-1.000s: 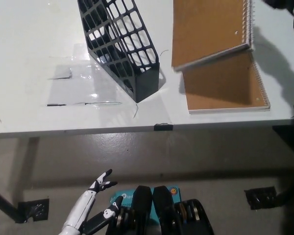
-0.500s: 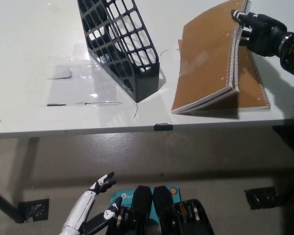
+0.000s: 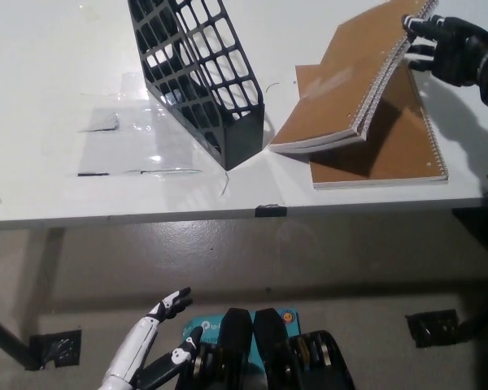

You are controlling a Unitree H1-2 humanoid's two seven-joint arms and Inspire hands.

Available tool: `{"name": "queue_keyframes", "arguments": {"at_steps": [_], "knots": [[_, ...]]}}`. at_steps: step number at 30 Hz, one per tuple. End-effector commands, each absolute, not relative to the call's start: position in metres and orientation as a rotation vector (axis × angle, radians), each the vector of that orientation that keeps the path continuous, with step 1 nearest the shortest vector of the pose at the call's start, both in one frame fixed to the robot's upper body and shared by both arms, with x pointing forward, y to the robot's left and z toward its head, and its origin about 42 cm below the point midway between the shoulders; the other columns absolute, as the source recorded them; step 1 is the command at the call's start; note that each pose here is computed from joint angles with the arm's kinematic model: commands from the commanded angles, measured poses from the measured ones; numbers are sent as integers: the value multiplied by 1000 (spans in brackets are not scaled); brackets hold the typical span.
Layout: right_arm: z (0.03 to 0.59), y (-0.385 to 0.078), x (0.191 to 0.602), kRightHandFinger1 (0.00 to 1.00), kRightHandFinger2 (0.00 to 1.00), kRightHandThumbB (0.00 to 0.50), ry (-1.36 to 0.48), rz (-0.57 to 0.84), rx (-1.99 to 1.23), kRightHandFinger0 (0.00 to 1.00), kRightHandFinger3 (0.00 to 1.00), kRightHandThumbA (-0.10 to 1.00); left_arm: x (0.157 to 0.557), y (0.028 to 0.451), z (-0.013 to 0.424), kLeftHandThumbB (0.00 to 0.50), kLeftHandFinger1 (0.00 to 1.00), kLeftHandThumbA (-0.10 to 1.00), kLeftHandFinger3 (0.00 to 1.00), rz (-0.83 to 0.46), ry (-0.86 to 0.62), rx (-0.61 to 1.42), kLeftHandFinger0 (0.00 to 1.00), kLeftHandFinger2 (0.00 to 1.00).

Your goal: Use the right hand to pick up a book from the book holder on the left side and put it on another book on the right side

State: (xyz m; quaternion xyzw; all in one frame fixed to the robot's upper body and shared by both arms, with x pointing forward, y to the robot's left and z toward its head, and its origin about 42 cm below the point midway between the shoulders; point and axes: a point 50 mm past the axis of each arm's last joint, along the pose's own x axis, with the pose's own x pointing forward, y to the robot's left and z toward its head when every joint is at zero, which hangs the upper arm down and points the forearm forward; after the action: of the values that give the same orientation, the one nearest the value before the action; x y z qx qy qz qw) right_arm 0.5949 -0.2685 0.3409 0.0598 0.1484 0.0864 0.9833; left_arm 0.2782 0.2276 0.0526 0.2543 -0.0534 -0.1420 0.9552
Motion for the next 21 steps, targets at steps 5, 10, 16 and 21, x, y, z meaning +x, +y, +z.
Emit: {"name": "queue_keyframes", "arguments": {"at_steps": [5, 10, 16, 21], "knots": [[429, -268, 604, 433, 792, 141, 98, 210, -100, 0, 1000, -100, 280, 228, 61, 69, 869, 659, 916, -273, -161, 515, 905, 845], [425, -267, 603, 384, 754, 133, 106, 242, -193, 0, 983, -100, 283, 229, 62, 70, 853, 654, 916, -270, -169, 512, 899, 823], [421, -270, 602, 366, 757, 145, 175, 299, -302, 0, 846, -100, 283, 230, 63, 74, 858, 641, 923, -264, -174, 507, 894, 833], [416, -277, 599, 542, 929, 160, 250, 364, -497, 99, 1000, -100, 283, 231, 63, 76, 876, 648, 923, -259, -169, 518, 914, 846]]}}
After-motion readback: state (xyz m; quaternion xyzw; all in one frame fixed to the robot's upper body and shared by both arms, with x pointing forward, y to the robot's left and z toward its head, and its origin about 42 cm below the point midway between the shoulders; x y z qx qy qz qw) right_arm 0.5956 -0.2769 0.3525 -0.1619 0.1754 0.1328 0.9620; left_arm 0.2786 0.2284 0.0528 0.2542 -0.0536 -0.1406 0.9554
